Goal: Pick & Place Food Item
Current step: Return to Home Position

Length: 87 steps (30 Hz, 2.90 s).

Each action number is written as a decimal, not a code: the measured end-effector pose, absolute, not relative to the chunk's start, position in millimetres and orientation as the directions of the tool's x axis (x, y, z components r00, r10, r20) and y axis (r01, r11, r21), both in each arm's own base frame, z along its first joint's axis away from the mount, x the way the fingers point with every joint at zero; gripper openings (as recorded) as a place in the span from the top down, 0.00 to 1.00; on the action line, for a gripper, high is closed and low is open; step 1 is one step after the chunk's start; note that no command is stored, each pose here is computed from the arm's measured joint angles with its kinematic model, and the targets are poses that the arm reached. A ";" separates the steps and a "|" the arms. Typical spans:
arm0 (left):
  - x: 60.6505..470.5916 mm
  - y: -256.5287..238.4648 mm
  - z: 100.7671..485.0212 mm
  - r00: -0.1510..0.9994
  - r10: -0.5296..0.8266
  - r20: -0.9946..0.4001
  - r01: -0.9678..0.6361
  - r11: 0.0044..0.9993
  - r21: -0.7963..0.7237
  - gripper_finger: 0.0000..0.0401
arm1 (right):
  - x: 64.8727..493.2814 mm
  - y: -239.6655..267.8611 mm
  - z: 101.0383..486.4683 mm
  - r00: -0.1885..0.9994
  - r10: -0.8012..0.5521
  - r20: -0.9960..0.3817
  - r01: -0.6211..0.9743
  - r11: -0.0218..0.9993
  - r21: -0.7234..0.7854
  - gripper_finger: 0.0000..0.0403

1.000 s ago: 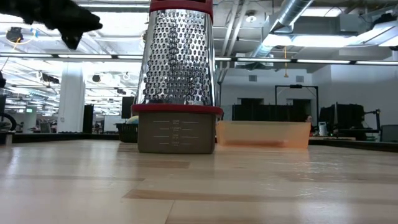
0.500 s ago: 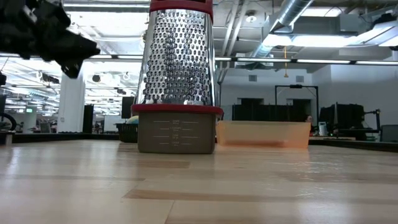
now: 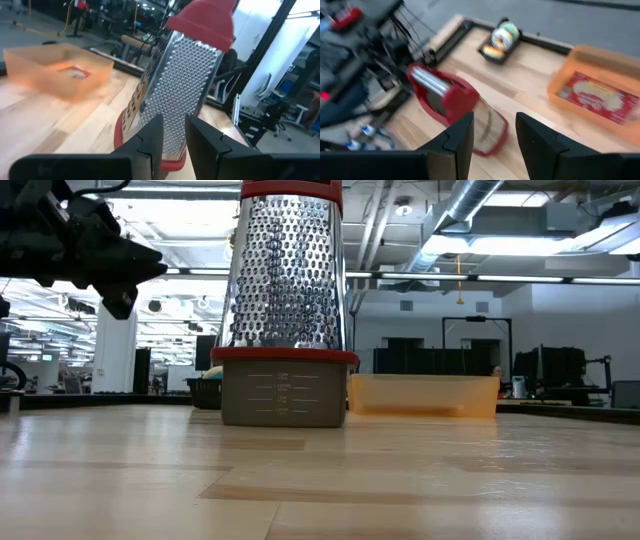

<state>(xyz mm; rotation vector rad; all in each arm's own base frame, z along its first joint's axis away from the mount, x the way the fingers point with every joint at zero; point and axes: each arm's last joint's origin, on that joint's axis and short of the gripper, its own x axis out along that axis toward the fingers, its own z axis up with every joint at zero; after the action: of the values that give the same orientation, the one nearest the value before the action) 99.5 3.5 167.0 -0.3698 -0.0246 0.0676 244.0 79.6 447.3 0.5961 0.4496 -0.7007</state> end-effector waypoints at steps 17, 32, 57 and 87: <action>103.0 3.5 165.0 0.998 0.068 -0.018 -0.070 0.929 -0.363 0.81 | 232.9 101.8 416.4 0.459 -0.121 -0.880 0.368 0.928 0.065 0.66; 103.5 3.5 164.4 0.997 0.068 -0.025 -0.072 0.929 -0.362 0.81 | 186.7 56.5 318.9 0.885 0.066 -0.460 0.118 0.925 0.360 0.66; 103.5 3.5 164.4 0.997 0.068 -0.025 -0.072 0.929 -0.362 0.81 | 103.8 21.0 185.0 0.997 0.068 -0.031 -0.060 0.976 0.209 0.66; 103.5 3.5 164.4 0.997 0.068 -0.025 -0.072 0.929 -0.362 0.81 | 96.7 4.7 168.1 0.998 0.049 -0.028 -0.037 0.941 0.338 0.66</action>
<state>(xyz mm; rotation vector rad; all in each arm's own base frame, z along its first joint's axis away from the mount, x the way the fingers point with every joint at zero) 103.5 3.5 164.4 -0.3716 0.0117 0.0717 96.7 4.7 168.1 0.3437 0.0362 0.0439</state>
